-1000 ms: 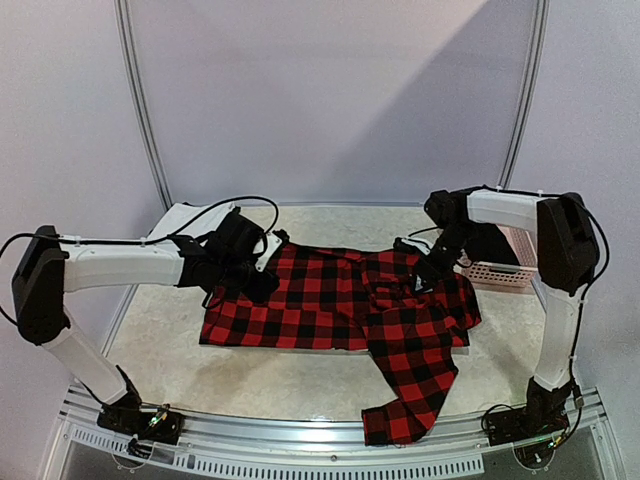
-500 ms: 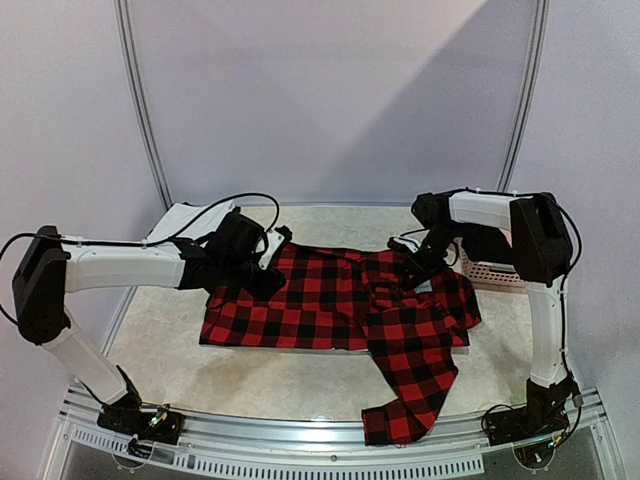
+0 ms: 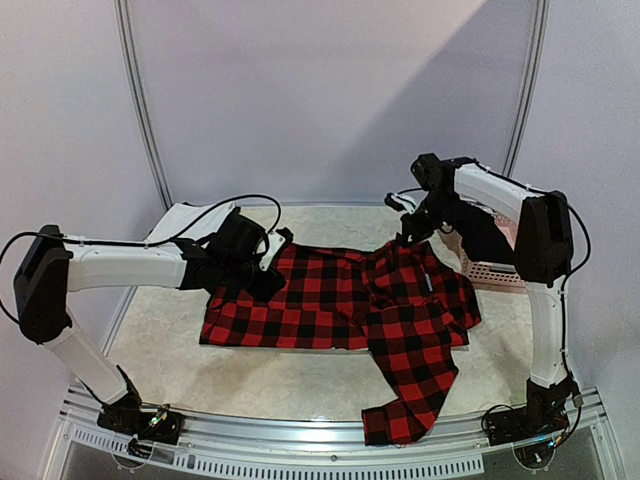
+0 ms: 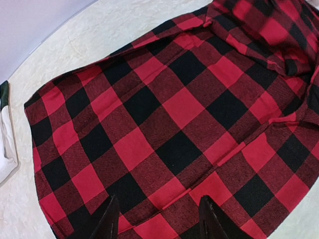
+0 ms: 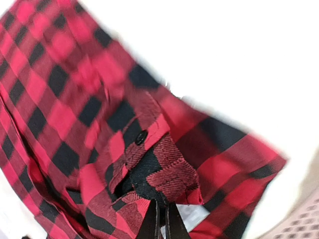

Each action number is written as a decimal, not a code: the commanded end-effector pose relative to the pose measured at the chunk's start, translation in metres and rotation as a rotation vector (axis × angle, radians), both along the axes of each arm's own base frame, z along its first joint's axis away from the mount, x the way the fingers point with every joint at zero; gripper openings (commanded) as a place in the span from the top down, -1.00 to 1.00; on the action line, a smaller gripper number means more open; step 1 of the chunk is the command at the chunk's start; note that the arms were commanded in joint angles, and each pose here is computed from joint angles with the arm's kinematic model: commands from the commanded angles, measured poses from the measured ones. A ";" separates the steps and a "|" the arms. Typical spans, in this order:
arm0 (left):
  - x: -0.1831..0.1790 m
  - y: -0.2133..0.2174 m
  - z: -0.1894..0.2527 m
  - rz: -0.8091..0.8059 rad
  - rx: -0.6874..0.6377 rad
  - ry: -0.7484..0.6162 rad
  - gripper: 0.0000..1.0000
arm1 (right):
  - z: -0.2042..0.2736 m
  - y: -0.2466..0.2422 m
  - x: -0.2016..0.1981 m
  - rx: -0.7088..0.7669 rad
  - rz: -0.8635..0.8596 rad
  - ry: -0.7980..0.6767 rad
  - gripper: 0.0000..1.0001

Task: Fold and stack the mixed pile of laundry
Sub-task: Adjust the 1/3-folded tank top at the center of the board.

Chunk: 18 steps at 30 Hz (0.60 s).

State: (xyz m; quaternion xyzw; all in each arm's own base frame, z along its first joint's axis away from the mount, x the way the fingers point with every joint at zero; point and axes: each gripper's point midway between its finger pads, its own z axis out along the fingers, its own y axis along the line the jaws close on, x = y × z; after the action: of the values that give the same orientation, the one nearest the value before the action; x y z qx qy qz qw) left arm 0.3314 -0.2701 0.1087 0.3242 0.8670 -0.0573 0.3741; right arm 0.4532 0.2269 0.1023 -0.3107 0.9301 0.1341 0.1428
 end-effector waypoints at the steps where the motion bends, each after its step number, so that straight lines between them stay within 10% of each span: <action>1: 0.004 0.003 -0.006 0.006 0.018 -0.001 -0.12 | 0.057 0.008 0.029 0.032 0.012 -0.173 1.00; 18: 0.002 0.007 -0.017 -0.002 0.048 -0.003 -0.11 | 0.226 0.001 0.171 0.006 -0.168 -1.054 1.00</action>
State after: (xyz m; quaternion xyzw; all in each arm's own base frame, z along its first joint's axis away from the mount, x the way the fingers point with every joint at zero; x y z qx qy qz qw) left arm 0.3324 -0.2681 0.0999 0.3336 0.8660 -0.0446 0.3698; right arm 0.5860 0.2367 0.2834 -0.2887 0.8175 0.0276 0.4976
